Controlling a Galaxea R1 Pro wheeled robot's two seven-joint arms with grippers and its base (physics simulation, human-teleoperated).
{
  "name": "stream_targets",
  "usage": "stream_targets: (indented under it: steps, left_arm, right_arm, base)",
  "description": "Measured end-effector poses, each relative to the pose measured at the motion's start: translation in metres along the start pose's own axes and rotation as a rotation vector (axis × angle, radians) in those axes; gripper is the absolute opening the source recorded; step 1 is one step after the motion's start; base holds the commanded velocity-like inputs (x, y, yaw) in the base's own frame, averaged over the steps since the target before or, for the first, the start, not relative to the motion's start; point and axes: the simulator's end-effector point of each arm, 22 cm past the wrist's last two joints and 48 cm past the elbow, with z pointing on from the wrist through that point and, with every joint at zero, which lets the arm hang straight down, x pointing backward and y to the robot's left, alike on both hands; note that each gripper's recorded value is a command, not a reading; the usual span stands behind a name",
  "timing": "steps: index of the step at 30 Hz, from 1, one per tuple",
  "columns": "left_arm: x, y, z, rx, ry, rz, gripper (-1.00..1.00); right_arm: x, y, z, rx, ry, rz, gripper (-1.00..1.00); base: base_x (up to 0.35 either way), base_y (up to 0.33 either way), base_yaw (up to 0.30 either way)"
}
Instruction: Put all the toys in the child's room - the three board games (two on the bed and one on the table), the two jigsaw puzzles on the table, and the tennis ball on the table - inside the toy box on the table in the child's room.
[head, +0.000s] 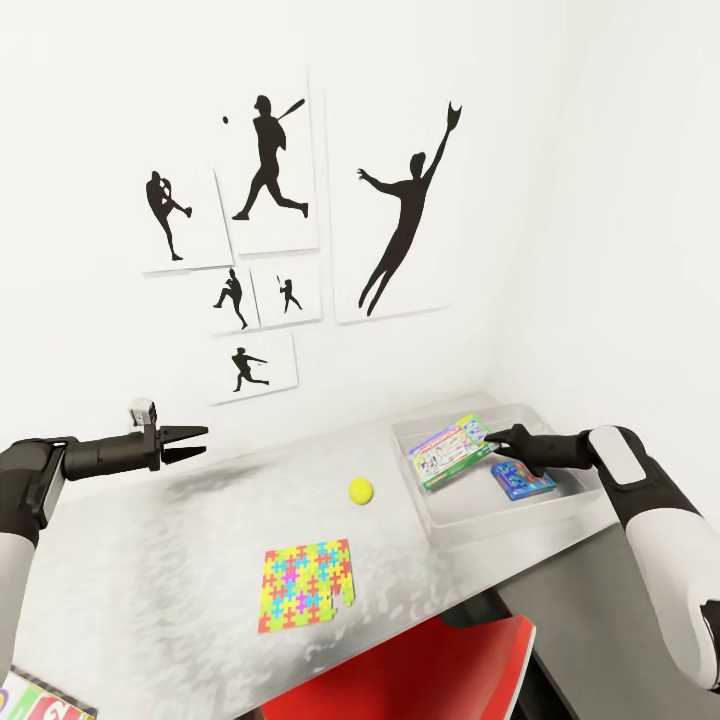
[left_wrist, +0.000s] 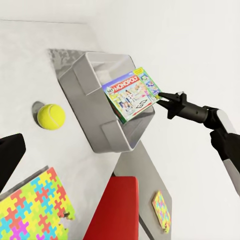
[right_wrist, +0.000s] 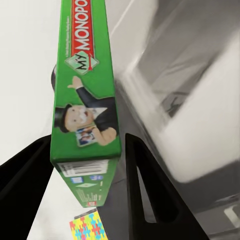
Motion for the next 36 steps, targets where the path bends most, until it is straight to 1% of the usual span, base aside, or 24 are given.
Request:
stream_targets:
  steps: [10, 14, 15, 36]
  left_arm:
    - [0.0000, 0.0000, 0.0000, 0.000, 0.000, 0.000, 1.00]
    - [0.0000, 0.0000, 0.0000, 0.000, 0.000, 0.000, 1.00]
    - [0.0000, 0.0000, 0.0000, 0.000, 0.000, 0.000, 1.00]
    - [0.0004, 0.0001, 0.0002, 0.000, 0.001, 0.000, 1.00]
  right_arm:
    - [0.0005, -0.0004, 0.0004, 0.000, 0.002, 0.002, -1.00]
    - [0.0032, -0.0039, 0.0021, 0.005, 0.009, 0.010, -1.00]
    - [0.0038, -0.0044, 0.0025, 0.006, 0.010, 0.012, 1.00]
    - [0.0026, -0.0037, 0.0016, 0.002, 0.009, 0.012, 1.00]
  base:
    - [0.000, 0.000, 0.000]
    - [0.000, 0.000, 0.000]
    - [0.000, 0.000, 0.000]
    - [0.000, 0.000, 0.000]
